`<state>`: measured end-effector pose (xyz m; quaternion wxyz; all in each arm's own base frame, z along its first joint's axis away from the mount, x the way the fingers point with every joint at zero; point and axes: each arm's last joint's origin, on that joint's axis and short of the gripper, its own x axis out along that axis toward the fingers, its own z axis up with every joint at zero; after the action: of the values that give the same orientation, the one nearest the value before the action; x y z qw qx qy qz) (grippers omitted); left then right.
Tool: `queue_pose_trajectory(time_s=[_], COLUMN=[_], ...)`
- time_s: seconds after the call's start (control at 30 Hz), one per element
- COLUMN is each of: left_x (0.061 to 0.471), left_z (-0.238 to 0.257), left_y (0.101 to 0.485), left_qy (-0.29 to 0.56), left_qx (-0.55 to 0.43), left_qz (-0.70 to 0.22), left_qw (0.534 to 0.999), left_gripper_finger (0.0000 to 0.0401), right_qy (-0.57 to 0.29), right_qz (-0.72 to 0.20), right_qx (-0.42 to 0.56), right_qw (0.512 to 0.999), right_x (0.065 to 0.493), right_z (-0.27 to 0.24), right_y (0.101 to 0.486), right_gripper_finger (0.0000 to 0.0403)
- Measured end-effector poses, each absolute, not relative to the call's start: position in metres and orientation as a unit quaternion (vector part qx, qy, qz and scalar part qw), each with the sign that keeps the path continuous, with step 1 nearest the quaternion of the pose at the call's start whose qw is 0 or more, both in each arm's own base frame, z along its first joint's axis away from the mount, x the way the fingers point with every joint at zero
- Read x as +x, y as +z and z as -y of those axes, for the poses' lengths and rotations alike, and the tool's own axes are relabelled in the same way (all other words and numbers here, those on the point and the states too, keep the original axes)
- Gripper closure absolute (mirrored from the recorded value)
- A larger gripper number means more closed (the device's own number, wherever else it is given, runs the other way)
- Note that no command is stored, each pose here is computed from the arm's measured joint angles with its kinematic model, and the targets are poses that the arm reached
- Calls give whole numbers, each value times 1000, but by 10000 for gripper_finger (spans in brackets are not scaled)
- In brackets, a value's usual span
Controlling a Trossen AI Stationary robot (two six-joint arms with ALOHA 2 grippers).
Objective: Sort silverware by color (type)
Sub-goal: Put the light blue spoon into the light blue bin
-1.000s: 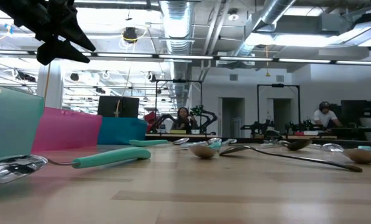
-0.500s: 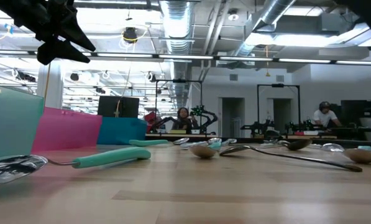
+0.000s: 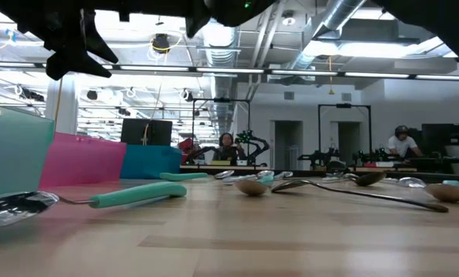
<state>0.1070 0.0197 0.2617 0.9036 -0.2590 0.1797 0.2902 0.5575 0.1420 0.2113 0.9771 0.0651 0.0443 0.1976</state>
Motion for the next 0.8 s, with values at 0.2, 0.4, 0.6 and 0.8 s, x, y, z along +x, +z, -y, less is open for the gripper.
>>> queue_pose_trajectory(time_s=[0.2,0.4,0.6,0.8], left_x=[107,107,107,107], left_z=[-20,-20,-20,-21], left_y=[262,262,262,262], left_qy=[290,291,293,304], left_qx=[-256,-255,-254,-249], left_qz=[-180,-179,-179,-175], left_qw=[905,904,904,903], left_gripper_finger=[207,207,207,207], right_qy=[195,195,194,191], right_qz=[-82,-102,-118,-118], right_qx=[70,60,54,42], right_qw=[975,974,972,973], right_x=[561,561,561,563], right_z=[-145,-149,-149,-146], right_y=[189,174,168,163], right_gripper_finger=[336,336,336,336])
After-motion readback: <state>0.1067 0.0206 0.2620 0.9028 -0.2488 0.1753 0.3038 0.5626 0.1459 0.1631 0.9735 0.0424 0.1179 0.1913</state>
